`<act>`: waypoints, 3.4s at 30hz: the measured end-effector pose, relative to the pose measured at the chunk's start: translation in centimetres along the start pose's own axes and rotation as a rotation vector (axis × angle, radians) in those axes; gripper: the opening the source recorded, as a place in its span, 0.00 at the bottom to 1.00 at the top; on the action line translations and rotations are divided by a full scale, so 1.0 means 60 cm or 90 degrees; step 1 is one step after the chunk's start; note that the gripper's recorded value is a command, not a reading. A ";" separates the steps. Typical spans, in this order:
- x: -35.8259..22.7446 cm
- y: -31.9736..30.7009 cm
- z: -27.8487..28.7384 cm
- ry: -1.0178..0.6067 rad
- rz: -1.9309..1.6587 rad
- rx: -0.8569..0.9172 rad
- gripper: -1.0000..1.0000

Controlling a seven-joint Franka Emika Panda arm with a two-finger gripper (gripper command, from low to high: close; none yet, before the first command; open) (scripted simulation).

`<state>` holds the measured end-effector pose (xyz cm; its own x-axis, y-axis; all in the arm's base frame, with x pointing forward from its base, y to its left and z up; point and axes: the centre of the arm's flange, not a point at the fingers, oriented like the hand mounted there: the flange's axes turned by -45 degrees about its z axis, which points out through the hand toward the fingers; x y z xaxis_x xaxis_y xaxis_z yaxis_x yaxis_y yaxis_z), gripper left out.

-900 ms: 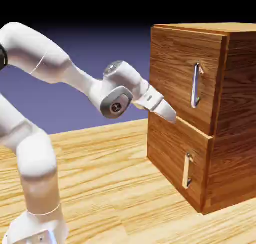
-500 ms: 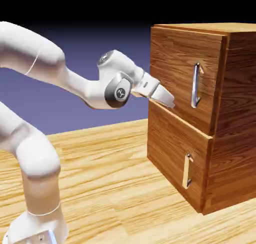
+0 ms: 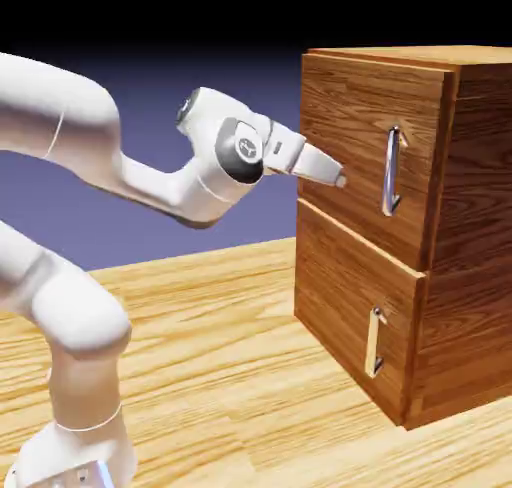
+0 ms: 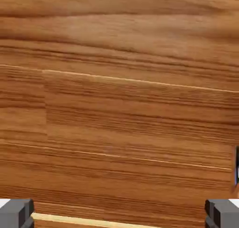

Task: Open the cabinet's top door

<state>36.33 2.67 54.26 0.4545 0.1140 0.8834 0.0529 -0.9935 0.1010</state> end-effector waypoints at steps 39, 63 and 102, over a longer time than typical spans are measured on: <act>-0.043 0.170 0.055 0.303 0.066 0.011 1.00; -0.084 0.073 -0.046 0.292 0.107 -0.169 0.00; -0.159 -0.206 -0.252 0.261 0.182 -0.490 0.00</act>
<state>17.93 13.86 51.51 -0.0003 0.0003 1.0000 -0.6866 -0.7271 0.0000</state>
